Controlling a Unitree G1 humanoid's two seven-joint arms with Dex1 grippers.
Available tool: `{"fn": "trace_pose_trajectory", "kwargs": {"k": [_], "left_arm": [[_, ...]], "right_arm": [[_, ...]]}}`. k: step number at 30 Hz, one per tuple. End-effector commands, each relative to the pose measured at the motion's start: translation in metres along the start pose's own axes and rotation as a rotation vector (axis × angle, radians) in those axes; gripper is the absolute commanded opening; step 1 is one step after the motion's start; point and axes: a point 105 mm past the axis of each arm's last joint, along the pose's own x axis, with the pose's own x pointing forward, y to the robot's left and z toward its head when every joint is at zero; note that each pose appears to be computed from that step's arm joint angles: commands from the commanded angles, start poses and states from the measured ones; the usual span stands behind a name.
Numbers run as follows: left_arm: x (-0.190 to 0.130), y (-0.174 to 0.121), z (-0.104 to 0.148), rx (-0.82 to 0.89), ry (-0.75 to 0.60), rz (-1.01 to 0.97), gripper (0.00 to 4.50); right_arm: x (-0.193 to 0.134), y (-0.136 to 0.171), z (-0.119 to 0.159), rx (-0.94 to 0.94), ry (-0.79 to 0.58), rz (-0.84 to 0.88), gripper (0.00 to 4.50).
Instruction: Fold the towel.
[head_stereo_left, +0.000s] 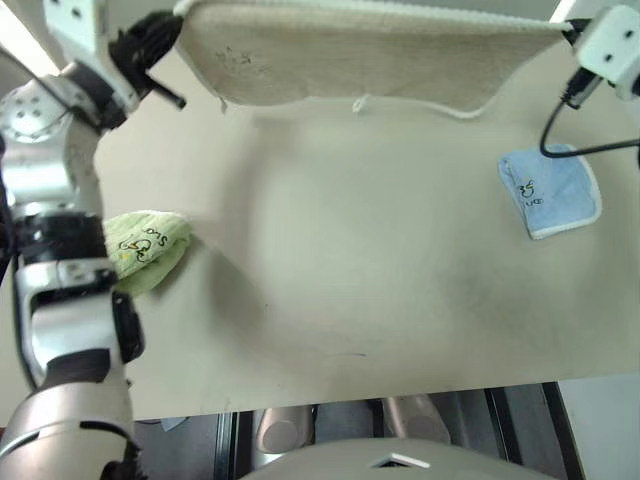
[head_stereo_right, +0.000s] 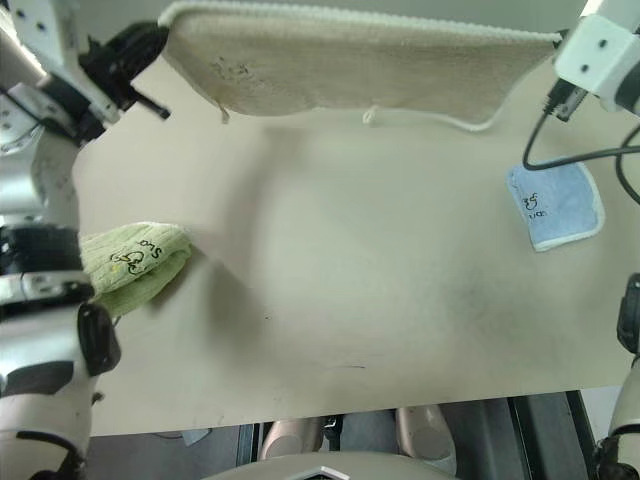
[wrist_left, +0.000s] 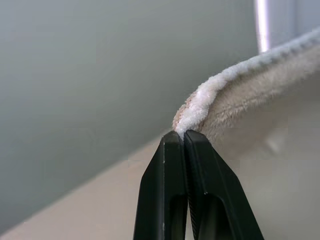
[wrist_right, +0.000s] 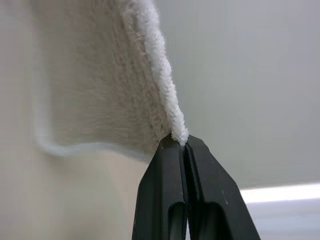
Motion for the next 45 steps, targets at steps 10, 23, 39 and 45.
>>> {"fn": "trace_pose_trajectory", "kwargs": {"k": [10, 23, 39, 45], "left_arm": [[-0.081, -0.081, -0.036, -0.119, 0.25, -0.452, 0.0], [-0.085, -0.054, -0.071, 0.01, 0.422, -0.315, 0.0], [-0.021, -0.013, -0.12, 0.314, 0.548, -0.085, 0.0], [-0.009, -0.023, -0.131, 0.362, 0.565, -0.143, 0.0]], "right_arm": [[-0.079, 0.126, 0.027, 0.345, -0.07, 0.666, 0.05], [-0.068, 0.124, 0.013, 0.374, 0.003, 0.624, 0.05], [0.013, 0.126, -0.031, 0.226, 0.147, 0.457, 0.05], [0.019, 0.128, -0.038, 0.188, 0.162, 0.463, 0.05]]}}
